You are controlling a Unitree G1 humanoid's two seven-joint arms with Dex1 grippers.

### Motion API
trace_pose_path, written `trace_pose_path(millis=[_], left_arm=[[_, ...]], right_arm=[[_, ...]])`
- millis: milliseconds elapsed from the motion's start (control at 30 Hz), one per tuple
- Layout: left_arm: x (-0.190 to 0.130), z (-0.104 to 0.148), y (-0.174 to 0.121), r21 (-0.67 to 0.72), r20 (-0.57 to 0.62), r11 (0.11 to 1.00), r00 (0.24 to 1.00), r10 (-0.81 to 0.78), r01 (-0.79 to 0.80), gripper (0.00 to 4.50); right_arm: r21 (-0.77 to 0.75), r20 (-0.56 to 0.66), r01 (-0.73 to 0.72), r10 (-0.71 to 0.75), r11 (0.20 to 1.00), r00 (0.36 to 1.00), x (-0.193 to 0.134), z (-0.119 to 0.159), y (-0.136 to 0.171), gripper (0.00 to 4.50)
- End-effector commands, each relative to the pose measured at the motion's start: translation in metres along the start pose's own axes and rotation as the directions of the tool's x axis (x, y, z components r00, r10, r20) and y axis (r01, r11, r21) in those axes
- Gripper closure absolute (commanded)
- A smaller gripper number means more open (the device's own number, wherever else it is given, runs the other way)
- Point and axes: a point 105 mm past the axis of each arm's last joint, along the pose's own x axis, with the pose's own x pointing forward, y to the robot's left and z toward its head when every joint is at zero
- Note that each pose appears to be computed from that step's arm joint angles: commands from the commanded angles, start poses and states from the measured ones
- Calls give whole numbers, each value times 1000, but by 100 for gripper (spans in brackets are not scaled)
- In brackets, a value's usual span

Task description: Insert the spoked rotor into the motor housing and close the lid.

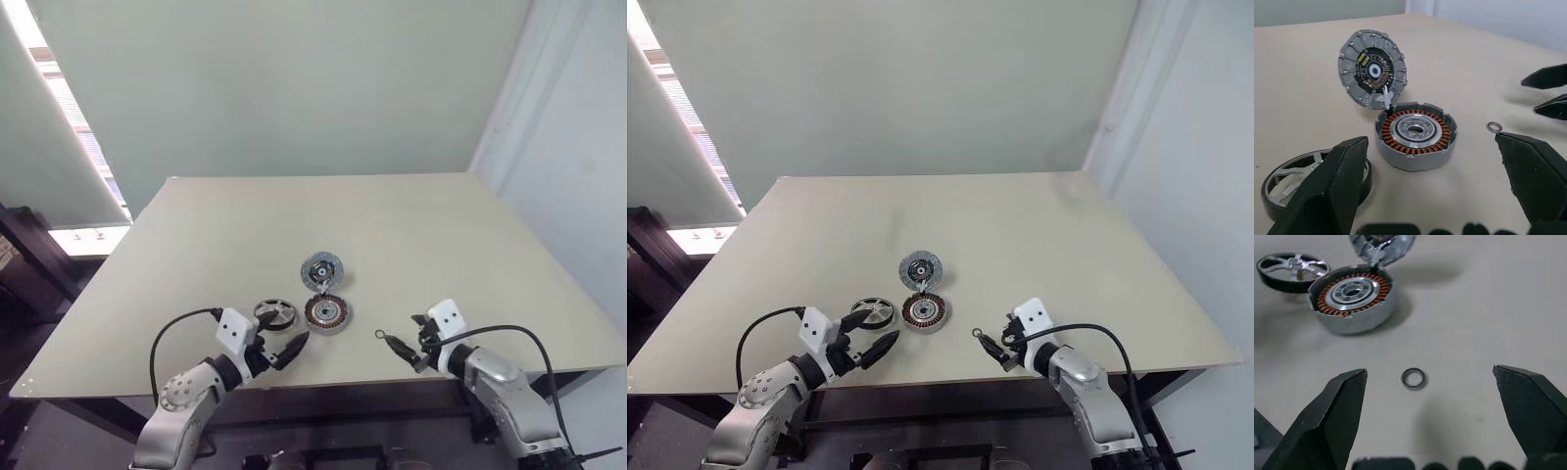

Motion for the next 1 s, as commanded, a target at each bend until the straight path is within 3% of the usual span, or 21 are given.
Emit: trace_pose_path(millis=[33, 967, 1000], left_arm=[[3, 7, -4, 45, 9, 998, 999, -36, 35, 4], [4, 0, -10, 53, -27, 996, 997, -72, 73, 4], [4, -1, -9, 53, -28, 996, 997, -72, 73, 1]], right_arm=[[-11, -14, 5, -5, 1000, 1000, 11, 6, -2, 0], [45, -41, -10, 12, 999, 999, 44, -11, 5, 0], [44, -46, -10, 12, 999, 999, 45, -12, 5, 17]])
